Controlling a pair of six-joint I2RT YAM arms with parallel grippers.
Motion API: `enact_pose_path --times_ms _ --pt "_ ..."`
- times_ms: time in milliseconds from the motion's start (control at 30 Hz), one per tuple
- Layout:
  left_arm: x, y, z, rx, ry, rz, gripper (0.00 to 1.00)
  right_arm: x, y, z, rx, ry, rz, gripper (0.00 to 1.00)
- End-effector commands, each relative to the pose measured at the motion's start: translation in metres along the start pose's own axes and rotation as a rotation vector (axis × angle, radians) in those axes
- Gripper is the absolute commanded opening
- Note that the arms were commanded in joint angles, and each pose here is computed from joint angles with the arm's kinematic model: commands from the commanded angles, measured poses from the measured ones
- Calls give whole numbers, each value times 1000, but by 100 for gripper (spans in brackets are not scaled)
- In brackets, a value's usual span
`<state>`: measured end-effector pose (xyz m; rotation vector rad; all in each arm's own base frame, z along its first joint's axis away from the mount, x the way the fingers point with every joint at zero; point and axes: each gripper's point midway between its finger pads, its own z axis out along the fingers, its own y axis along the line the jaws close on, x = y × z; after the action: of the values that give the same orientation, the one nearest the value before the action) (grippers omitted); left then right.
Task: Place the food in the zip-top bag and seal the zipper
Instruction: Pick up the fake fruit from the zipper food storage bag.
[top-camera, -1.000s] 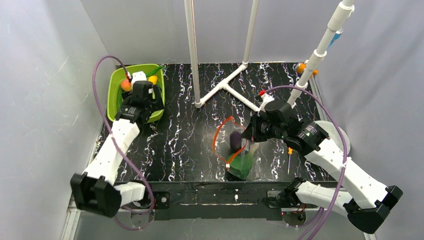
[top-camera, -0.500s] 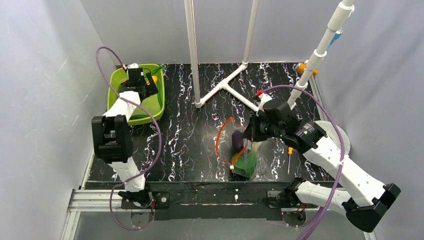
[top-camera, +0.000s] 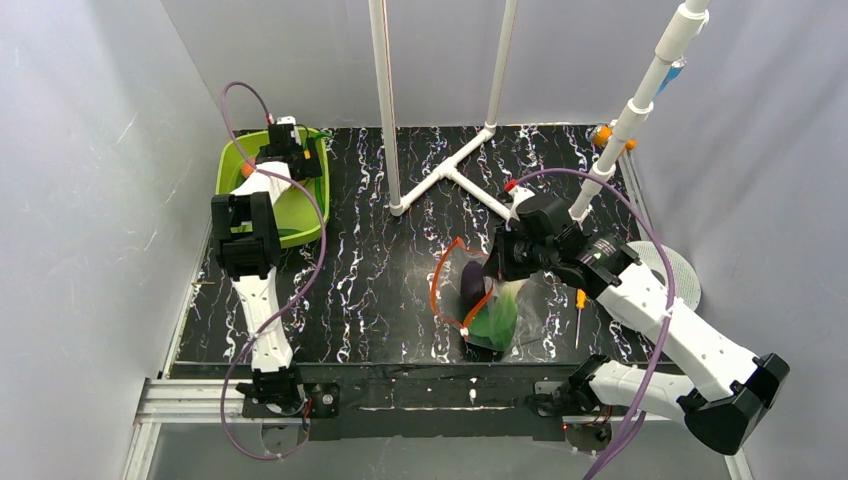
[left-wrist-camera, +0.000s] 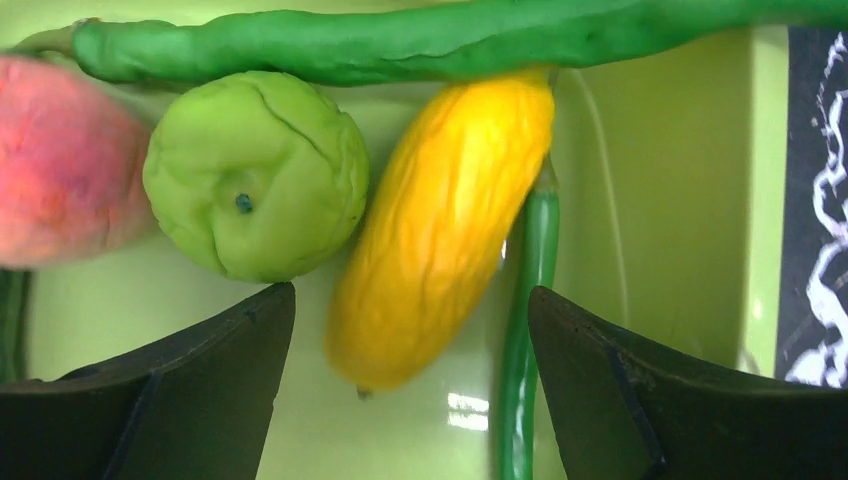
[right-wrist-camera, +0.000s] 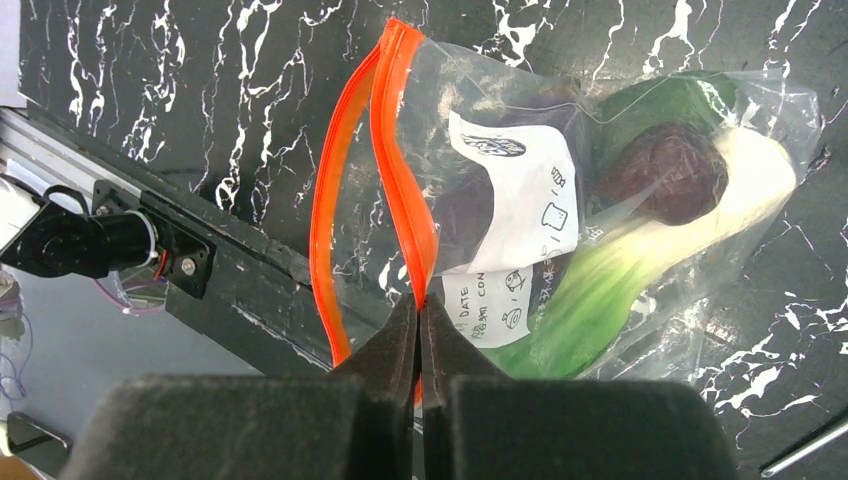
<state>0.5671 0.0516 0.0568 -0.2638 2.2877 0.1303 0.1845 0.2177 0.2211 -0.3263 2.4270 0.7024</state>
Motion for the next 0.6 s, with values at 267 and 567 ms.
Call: enact_pose_path --times_ms 267,567 --pt "-17 -11 5 61 -6 60 45 -25 13 4 -34 -24 -18 1" --pt "-26 -3 -41 35 25 16 16 -24 18 -6 -61 -40 8 1"
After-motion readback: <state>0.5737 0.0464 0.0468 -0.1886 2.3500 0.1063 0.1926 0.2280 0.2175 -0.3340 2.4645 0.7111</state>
